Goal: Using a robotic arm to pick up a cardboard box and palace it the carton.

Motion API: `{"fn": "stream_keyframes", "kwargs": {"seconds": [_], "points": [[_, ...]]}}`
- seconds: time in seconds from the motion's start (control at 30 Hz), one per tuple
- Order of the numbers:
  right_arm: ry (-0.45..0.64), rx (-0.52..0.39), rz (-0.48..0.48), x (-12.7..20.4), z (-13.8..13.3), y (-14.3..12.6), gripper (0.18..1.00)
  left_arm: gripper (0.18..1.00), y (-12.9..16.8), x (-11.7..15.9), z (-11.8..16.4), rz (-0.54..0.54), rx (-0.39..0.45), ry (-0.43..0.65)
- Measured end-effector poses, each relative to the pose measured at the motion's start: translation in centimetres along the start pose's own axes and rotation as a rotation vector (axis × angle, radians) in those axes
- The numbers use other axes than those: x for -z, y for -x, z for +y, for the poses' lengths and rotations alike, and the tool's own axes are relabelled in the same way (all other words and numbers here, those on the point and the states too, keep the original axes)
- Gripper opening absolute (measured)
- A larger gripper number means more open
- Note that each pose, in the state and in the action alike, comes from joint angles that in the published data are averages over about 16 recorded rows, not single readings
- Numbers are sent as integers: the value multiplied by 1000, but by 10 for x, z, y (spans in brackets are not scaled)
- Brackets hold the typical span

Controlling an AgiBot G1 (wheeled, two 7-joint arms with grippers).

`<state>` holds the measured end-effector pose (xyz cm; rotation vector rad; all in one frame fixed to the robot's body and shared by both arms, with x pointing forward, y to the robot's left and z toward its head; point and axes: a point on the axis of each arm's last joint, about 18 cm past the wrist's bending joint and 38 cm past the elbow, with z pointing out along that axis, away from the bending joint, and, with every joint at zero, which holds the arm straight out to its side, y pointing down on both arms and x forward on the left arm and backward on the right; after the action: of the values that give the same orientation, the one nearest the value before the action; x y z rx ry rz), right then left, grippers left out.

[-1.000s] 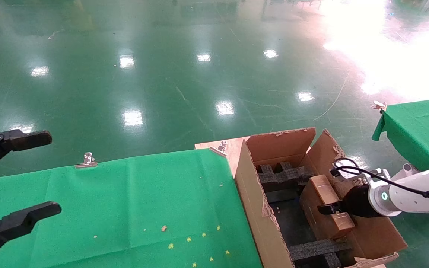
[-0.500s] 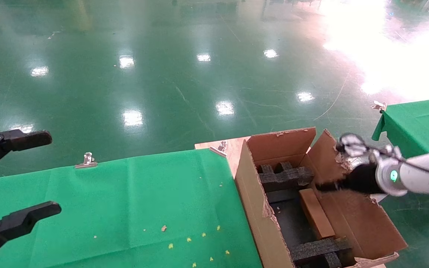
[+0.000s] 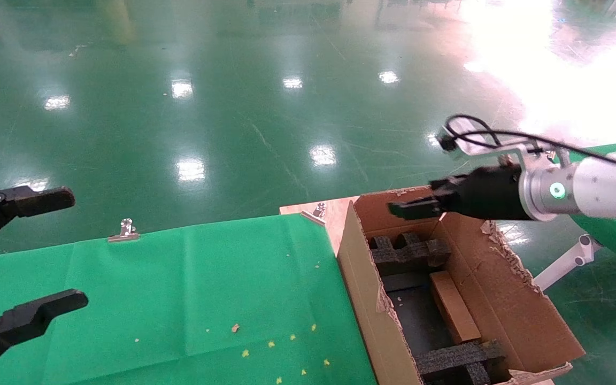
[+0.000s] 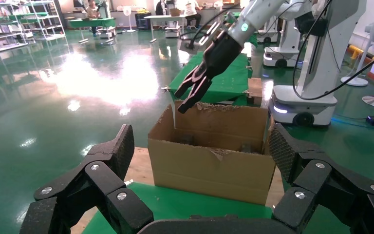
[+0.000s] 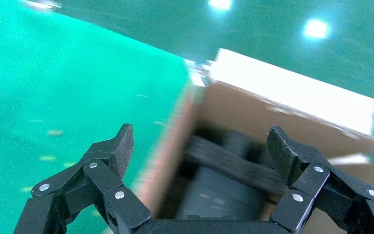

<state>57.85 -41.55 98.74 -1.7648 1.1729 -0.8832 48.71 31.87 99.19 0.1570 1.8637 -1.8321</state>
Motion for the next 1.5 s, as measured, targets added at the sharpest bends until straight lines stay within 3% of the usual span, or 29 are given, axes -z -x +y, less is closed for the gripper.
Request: {"fn": "stream_keyframes", "kwargs": {"seconds": [0.2,0.53,1.03,1.5], "points": [[-21,0,-102,11,-13,20,1000,1001,0,0,0,0,0,0],[-25,24,-176,12,-18,36,1001,1001,0,0,0,0,0,0],[-66,183,-401,4,-25,83,1001,1001,0,0,0,0,0,0],[-181,325,-625,10,-26,121,1001,1001,0,0,0,0,0,0]]}}
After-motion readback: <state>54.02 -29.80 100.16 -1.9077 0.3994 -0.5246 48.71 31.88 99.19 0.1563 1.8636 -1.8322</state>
